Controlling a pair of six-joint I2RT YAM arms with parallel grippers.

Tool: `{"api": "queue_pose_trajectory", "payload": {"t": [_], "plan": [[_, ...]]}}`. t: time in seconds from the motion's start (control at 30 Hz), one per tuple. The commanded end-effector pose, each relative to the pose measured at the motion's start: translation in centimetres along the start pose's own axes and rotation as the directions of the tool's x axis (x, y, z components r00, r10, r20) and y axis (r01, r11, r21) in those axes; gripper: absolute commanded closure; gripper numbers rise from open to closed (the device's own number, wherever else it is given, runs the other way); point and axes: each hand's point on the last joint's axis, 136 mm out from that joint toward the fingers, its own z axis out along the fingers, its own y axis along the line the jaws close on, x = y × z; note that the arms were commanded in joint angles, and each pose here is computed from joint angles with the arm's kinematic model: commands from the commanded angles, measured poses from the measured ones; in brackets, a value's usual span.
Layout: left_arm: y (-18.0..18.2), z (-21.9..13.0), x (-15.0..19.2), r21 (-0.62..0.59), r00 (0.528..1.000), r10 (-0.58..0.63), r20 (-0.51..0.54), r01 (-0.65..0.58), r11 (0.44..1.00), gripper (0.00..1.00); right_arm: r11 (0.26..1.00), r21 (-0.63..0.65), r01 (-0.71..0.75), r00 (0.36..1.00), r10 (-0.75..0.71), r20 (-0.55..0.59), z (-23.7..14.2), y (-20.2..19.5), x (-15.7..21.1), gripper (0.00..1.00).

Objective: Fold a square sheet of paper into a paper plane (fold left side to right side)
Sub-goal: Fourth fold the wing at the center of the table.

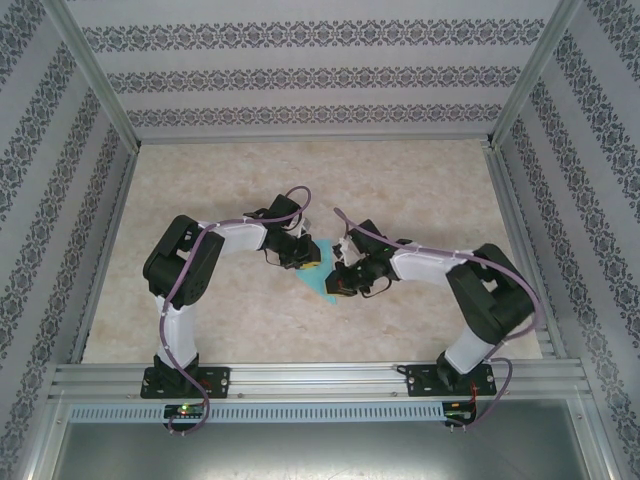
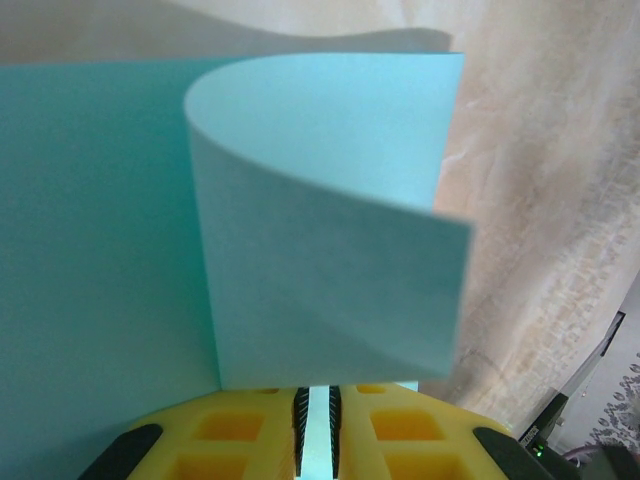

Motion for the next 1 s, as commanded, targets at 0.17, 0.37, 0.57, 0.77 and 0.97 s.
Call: {"api": "queue_pose_trajectory", "payload": {"t": [0.17,0.37,0.57,0.77,0.97], "plan": [[3.6,1.1,2.0,-0.138,0.997,-0.052,-0.050,0.044,0.989,0.81,0.993,0.068,-0.098,0.994,0.094,0.050,1.0,-3.4,-1.3,0.98],[3.2,0.7,0.9,-0.137,0.999,-0.018,-0.030,0.014,0.991,0.80,0.976,0.185,-0.118,0.991,0.126,-0.035,1.7,-6.5,1.2,1.00],[3.4,-0.2,-1.9,-0.134,1.000,0.020,0.016,-0.018,0.991,0.79,0.967,0.216,-0.134,0.985,0.155,-0.081,1.9,-7.9,3.2,1.00],[3.9,-1.3,-5.3,-0.142,0.992,0.083,0.091,-0.070,0.987,0.81,0.969,0.204,-0.140,0.984,0.159,-0.080,1.7,-7.9,3.8,1.00],[4.9,-2.6,-8.1,-0.125,0.982,0.099,0.161,-0.079,0.989,0.81,0.972,0.187,-0.140,0.985,0.156,-0.074,1.6,-7.7,3.9,1.00]]}}
